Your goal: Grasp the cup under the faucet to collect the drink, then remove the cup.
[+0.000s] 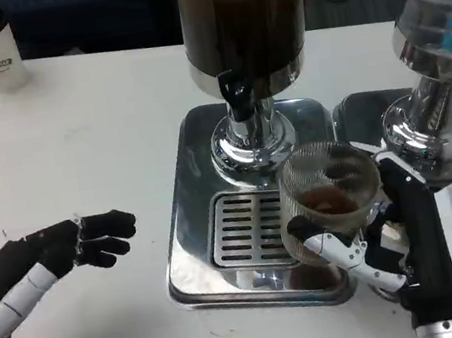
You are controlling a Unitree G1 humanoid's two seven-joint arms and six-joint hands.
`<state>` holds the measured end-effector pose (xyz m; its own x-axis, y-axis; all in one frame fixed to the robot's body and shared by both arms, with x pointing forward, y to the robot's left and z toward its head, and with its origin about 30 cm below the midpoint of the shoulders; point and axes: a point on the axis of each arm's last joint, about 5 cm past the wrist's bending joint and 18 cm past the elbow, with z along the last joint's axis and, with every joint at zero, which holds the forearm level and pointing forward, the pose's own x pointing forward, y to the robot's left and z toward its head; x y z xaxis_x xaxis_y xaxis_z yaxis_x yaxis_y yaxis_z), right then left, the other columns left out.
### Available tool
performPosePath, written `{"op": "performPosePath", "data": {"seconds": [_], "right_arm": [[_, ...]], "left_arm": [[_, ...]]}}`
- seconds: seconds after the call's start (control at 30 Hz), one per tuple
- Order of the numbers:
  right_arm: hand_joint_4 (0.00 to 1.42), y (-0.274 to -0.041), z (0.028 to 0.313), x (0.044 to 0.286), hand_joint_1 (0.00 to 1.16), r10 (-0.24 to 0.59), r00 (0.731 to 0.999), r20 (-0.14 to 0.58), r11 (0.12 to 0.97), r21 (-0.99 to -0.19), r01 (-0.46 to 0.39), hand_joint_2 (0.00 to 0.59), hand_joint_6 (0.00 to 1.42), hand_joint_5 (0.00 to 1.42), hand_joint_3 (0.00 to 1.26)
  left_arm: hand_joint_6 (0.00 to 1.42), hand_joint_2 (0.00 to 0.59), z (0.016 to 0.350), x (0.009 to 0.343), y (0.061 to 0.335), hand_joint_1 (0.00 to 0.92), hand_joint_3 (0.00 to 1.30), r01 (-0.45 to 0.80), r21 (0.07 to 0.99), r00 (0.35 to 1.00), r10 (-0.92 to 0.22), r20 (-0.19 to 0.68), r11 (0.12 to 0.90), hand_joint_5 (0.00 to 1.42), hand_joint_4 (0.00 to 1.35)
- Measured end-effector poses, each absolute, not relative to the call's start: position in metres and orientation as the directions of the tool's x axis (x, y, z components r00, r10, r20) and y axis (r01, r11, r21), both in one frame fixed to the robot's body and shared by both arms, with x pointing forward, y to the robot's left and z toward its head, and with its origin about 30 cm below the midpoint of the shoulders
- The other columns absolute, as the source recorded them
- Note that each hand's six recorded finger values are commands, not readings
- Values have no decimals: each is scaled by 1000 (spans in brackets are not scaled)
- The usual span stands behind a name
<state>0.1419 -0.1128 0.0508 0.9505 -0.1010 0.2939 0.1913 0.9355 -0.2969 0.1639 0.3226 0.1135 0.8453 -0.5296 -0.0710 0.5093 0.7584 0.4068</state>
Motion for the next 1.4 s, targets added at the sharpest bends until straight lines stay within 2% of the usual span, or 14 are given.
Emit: {"op": "performPosePath", "data": {"seconds": [0.2, 0.3, 0.43, 0.6, 0.8, 1.4], "right_arm": [[757, -119, 52, 143, 905, -89, 959, 268, 927, -329, 178, 169, 1260, 962, 686], [757, -120, 55, 144, 908, -81, 958, 275, 927, -333, 173, 170, 1260, 963, 686], [758, -124, 59, 144, 913, -75, 958, 278, 924, -342, 172, 171, 1274, 963, 689], [768, -127, 58, 141, 936, -82, 962, 262, 920, -351, 174, 165, 1290, 963, 700], [768, -129, 62, 140, 938, -90, 958, 273, 918, -350, 186, 165, 1294, 973, 709], [795, -137, 79, 131, 940, -84, 951, 297, 918, -347, 190, 165, 1308, 984, 725]], "left_arm": [[288, 112, 116, 165, 314, 0, 296, 501, 518, 832, -552, -65, 693, 219, 215], [173, 96, 118, 166, 310, 0, 246, 494, 571, 820, -569, -57, 655, 104, 99], [91, 83, 118, 167, 304, 0, 195, 496, 623, 804, -590, -67, 605, 32, 24], [19, 60, 121, 167, 302, 0, 126, 483, 683, 792, -605, -75, 548, 0, 0], [0, 49, 129, 166, 297, 0, 78, 449, 797, 755, -649, -96, 405, 0, 0], [0, 44, 137, 163, 292, 0, 46, 433, 853, 686, -721, -102, 292, 0, 0]]}}
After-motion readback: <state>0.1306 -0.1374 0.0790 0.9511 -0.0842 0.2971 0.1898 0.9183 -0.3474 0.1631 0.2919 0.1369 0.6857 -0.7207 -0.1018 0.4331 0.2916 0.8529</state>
